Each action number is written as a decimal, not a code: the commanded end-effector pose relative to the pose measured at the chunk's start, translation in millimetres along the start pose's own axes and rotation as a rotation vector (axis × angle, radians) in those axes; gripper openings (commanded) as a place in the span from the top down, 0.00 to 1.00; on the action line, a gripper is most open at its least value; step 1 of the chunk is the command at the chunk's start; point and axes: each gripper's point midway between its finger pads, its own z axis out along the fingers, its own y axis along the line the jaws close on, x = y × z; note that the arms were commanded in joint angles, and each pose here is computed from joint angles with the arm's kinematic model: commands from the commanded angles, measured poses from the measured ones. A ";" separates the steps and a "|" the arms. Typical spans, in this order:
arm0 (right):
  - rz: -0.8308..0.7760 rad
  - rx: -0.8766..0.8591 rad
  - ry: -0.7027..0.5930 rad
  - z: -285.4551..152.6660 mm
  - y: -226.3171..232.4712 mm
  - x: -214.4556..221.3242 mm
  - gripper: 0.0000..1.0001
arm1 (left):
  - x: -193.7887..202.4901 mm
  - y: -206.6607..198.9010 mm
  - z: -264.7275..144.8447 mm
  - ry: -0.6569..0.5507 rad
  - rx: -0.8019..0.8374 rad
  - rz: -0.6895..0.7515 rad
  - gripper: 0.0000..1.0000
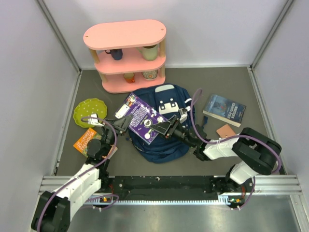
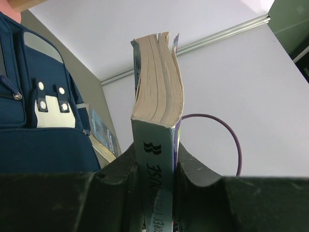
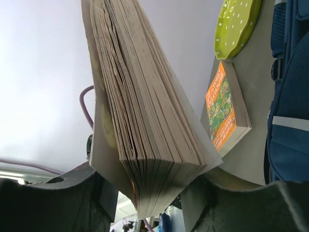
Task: Pack the student bag
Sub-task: Pick up the book from the center of the board, then place the book in the student bag.
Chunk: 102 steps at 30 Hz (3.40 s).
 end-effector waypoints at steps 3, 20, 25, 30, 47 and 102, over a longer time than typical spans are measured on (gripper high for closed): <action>-0.072 -0.241 -0.038 2.1 61.1 -8.4 0.57 | 3.2 -30.9 -4.6 0.025 0.125 -0.009 1.00; -0.217 -0.078 -0.077 -20.7 42.5 -22.2 1.00 | 29.0 11.4 1.2 0.219 -0.090 0.208 0.02; -0.348 0.247 -0.238 -56.7 9.0 -60.1 1.00 | 17.4 29.4 -0.4 0.327 -0.351 0.469 0.02; -0.439 0.401 -0.489 -125.4 17.7 -109.9 1.00 | 30.7 46.2 -11.3 0.459 -0.434 0.612 0.02; -0.654 0.725 -0.707 -243.0 38.3 -168.3 1.00 | 220.6 39.1 -23.6 1.045 -0.214 1.123 0.04; -0.675 0.687 -0.714 -258.0 45.0 -164.1 1.00 | 243.0 97.2 -12.2 1.107 -0.467 1.191 1.00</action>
